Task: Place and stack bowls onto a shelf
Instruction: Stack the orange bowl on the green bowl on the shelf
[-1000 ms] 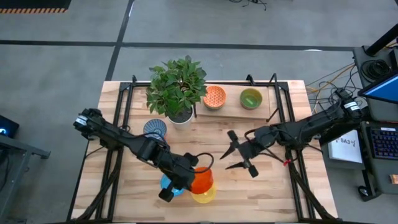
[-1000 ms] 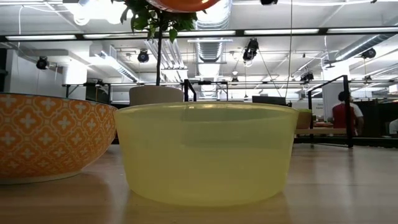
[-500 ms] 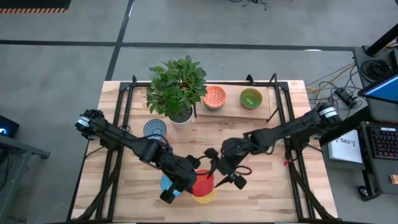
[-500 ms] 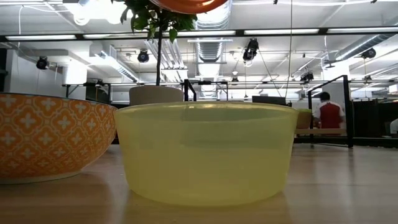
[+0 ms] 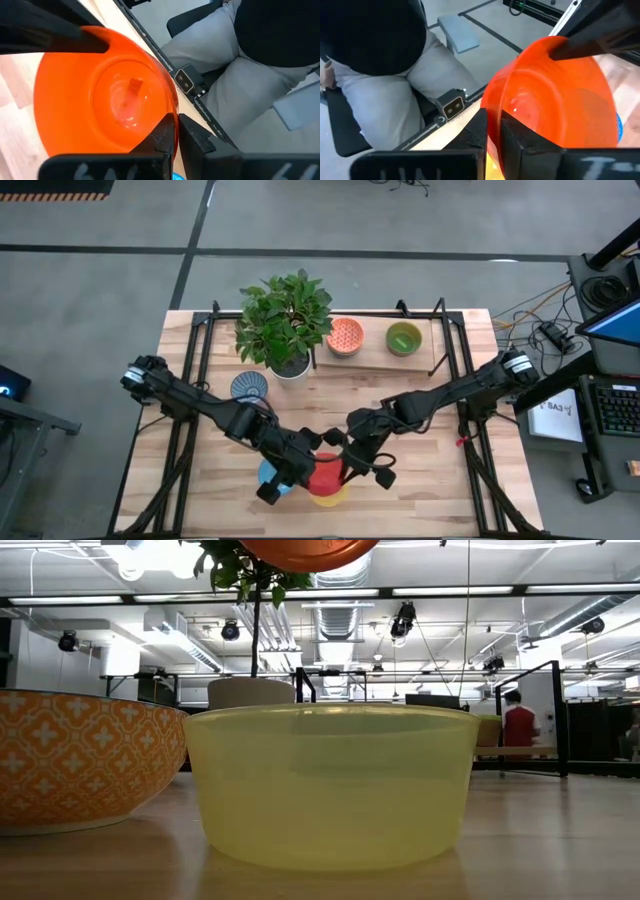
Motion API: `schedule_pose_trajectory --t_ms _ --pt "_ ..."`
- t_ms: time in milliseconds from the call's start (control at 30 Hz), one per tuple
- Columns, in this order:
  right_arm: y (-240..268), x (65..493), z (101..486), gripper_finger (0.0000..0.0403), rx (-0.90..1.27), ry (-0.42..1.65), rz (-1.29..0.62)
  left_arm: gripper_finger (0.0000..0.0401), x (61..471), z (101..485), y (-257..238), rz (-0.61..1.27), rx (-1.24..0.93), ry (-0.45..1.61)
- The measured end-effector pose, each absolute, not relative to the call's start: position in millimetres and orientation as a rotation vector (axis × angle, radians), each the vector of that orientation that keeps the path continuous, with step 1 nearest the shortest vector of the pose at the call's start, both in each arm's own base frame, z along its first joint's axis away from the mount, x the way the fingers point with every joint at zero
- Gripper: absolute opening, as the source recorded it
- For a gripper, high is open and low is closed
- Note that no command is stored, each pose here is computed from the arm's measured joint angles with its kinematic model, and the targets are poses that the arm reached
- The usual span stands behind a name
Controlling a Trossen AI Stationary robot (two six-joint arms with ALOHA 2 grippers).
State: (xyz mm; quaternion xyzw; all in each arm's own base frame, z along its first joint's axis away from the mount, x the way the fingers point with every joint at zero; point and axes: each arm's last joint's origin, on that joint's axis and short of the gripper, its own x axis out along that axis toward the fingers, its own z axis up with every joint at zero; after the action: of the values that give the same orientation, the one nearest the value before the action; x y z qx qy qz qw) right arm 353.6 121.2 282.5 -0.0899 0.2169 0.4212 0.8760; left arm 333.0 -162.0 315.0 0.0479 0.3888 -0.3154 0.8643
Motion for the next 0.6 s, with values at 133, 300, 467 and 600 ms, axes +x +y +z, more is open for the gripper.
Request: schedule_pose_trajectory --t_ms 133,300,467,600 --pt "120 353 284 0.001 -0.188 0.449 0.871 0.0028 333 317 -160 -0.645 0.09 0.813" --pt "120 353 285 0.0009 -0.187 0.449 0.863 0.0091 332 319 -159 -0.642 0.093 0.806" --pt "114 350 285 0.0008 -0.167 0.512 0.813 0.015 325 324 -152 -0.611 0.109 0.849" --pt "98 340 285 0.0008 -0.134 0.656 0.688 0.0173 317 338 -142 -0.415 0.177 0.899"
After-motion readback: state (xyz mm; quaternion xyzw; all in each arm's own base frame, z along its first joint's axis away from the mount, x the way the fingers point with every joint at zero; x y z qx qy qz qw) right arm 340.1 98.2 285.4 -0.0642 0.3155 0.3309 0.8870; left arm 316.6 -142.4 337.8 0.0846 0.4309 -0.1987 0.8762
